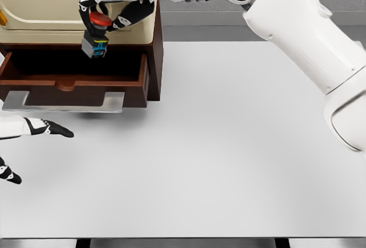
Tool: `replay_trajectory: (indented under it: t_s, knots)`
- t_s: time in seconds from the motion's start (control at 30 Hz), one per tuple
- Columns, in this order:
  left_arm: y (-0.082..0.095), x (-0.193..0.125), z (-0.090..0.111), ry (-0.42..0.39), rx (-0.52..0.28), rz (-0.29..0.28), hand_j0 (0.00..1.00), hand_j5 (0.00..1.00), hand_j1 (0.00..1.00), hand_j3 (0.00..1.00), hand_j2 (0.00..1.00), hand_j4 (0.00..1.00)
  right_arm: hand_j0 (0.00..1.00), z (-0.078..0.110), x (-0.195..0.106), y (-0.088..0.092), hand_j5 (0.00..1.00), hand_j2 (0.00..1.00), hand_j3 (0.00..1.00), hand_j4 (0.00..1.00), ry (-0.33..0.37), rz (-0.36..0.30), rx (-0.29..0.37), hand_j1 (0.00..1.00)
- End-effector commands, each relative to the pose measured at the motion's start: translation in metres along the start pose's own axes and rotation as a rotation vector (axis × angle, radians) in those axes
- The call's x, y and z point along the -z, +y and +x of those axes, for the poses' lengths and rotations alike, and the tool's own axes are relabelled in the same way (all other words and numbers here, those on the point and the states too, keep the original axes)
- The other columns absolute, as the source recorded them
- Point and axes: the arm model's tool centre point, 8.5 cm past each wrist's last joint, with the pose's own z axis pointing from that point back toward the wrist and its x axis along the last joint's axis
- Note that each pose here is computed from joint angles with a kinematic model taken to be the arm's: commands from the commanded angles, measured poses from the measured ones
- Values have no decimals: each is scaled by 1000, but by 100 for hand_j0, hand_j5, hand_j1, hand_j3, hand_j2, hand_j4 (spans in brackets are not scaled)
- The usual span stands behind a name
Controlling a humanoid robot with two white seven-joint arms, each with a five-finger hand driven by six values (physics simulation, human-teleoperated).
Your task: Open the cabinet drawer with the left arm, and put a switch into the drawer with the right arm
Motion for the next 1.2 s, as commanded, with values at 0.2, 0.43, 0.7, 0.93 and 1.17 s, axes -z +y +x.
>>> replay_trajectory:
  t_s: [0.2,0.43,0.7,0.93,1.17]
  knots:
    - [-21,13,-10,-2,-70,-63,100,100,100,100,100,100,100,-19,37,34,100,100,100,100,201,257,-193,100]
    - [-21,13,-10,-2,-70,-63,100,100,100,100,100,100,100,-18,37,33,100,100,100,100,197,252,-195,100]
    - [-21,12,-9,-2,-68,-62,100,100,100,100,100,100,100,-11,-54,2,100,100,100,100,236,120,-282,100]
    - [-21,12,-9,-2,-68,-62,100,100,100,100,100,100,100,2,-224,61,100,100,100,100,436,180,-292,100]
    - [-21,13,-10,-1,-69,-64,100,100,100,100,100,100,100,0,-286,134,100,100,100,100,541,298,-150,100]
